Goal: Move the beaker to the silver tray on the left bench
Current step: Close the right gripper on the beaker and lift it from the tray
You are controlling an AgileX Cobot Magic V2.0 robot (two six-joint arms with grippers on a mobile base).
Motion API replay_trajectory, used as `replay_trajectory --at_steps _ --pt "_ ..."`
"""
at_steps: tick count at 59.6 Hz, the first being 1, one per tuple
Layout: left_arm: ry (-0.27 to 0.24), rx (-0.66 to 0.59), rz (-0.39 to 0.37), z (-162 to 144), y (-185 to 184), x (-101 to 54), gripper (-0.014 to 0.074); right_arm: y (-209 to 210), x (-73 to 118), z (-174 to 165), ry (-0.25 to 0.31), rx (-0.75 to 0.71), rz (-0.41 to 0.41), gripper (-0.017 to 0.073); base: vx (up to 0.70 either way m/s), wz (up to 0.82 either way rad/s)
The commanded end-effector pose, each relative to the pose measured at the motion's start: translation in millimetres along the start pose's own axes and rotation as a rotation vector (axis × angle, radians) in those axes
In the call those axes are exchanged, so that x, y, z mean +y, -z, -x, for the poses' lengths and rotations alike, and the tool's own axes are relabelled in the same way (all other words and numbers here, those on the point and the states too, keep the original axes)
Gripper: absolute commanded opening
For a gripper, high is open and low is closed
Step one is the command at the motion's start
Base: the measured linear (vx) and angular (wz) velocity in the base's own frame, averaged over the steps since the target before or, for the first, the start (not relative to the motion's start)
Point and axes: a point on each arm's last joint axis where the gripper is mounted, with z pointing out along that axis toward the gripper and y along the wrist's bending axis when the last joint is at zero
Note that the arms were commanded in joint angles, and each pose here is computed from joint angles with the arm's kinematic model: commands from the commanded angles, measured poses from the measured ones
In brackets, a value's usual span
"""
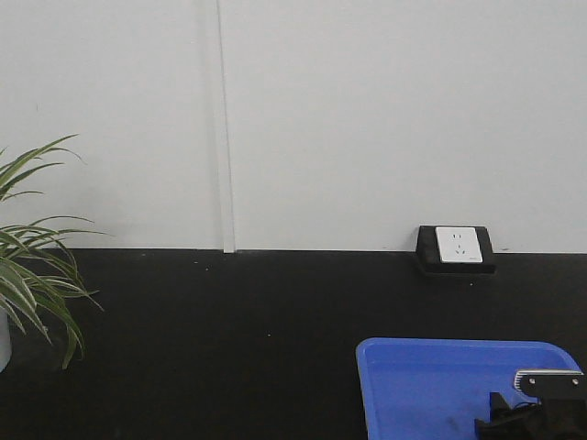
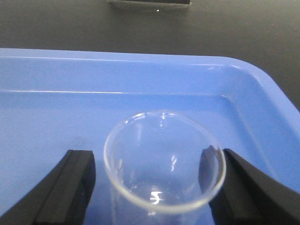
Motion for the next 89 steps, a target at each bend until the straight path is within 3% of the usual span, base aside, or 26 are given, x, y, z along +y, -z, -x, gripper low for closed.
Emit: replay_trajectory --at_steps 1,16,30,37,45,56,59,61,68,89 --pt "0.005 -0.071 0.003 1.8 -1.3 0.6 0.0001 -3.0 -1.6 28.0 -0.004 -0.145 -0.006 0.0507 0.0 0.0" --pt "0.005 -0.071 0.003 1.8 -1.3 0.6 0.0001 -4.0 0.3 27.0 0.0 -0.126 0.014 0.0361 0.0 0.0" --pt "0.005 -0.071 0.003 1.8 -1.3 0.6 0.0001 3.4 17.2 41.3 0.092 -0.19 0.195 0.0092 0.0 0.0" --pt "0.005 -0.071 0.003 1.8 -1.3 0.6 0.0001 13.9 24.0 57.8 0.075 -0.234 0.287 -0.0017 0.0 0.0" --pt "0.005 -0.071 0.003 1.8 -1.3 0.6 0.0001 31.3 27.8 84.5 0.015 -0.286 0.369 -0.0015 0.0 0.0" --pt "0.005 -0.071 0.003 1.8 -1.3 0.6 0.0001 68.6 36.4 121.3 0.069 -0.31 0.504 -0.0015 0.0 0.0" --pt "0.005 -0.071 0.003 1.8 -1.3 0.6 0.0001 81.7 41.3 131.7 0.062 -0.31 0.538 -0.0015 0.0 0.0" --pt "0.005 -0.071 0.003 1.8 -1.3 0.6 0.0001 107.9 56.1 150.3 0.027 -0.328 0.598 -0.0015 0.0 0.0" --pt "0.005 -0.071 0.003 1.8 -1.3 0.6 0.0001 138.2 72.7 165.7 0.025 -0.346 0.64 -0.0014 0.0 0.0" --pt "0.005 -0.071 0.003 1.8 -1.3 0.6 0.0001 197.3 110.2 188.5 0.1 -0.324 0.723 -0.001 0.0 0.0"
